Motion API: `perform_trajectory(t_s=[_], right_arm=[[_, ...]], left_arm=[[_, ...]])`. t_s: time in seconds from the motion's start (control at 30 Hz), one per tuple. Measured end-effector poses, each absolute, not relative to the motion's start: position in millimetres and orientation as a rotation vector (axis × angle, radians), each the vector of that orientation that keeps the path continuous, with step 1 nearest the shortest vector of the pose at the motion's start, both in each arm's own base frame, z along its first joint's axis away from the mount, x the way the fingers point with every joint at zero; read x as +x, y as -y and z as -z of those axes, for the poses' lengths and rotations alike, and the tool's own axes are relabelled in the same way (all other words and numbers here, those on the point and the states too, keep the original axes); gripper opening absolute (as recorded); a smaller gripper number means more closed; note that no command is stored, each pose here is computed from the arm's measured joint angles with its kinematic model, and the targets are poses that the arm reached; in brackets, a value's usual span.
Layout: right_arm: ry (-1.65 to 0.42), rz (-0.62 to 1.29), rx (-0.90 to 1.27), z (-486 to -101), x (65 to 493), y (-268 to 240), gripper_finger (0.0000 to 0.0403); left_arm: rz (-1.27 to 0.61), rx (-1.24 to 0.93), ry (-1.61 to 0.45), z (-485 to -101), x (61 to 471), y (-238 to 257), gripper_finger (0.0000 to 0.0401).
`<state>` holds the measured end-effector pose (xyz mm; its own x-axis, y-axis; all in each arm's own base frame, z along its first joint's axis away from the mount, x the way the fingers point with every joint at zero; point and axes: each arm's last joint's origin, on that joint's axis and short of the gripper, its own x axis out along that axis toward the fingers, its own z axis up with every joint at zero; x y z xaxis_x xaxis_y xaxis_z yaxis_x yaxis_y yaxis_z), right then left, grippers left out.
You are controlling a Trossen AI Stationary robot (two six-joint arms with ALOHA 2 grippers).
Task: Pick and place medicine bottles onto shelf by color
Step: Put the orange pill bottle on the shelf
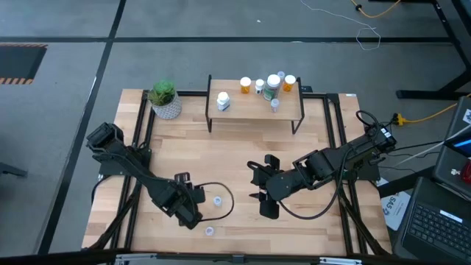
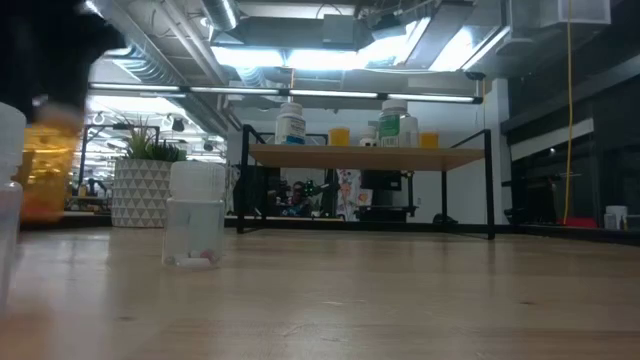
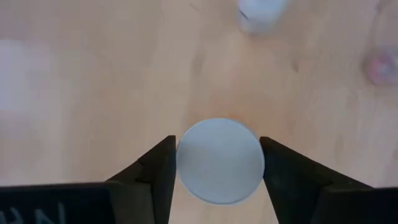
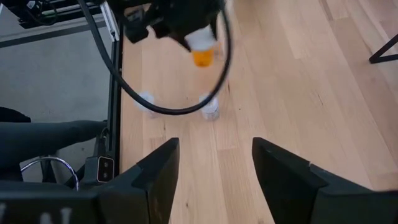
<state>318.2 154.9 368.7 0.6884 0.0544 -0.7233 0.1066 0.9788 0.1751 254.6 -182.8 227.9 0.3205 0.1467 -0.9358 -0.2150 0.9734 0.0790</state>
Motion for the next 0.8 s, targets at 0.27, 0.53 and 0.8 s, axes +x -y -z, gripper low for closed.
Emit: perform_trajectory(t_s=[0.27,0.53,0.8], right_arm=[[-0.861,0.048,0.256,-365.8,308.7,-164.3,0.0204],[-0.99,0.182,0.245,-355.5,275.9,-185.0,0.0204],[-0.93,0.265,0.172,-354.7,256.9,-200.9,0.0204]], left_arm=[[-0.269,0.081,-1.197,-300.1,285.6,139.3,0.0189],[-0.26,0.161,-1.111,-360.0,316.2,60.4,0.0188],[-0.254,0.223,-0.972,-409.4,323.3,-32.1,0.0188]])
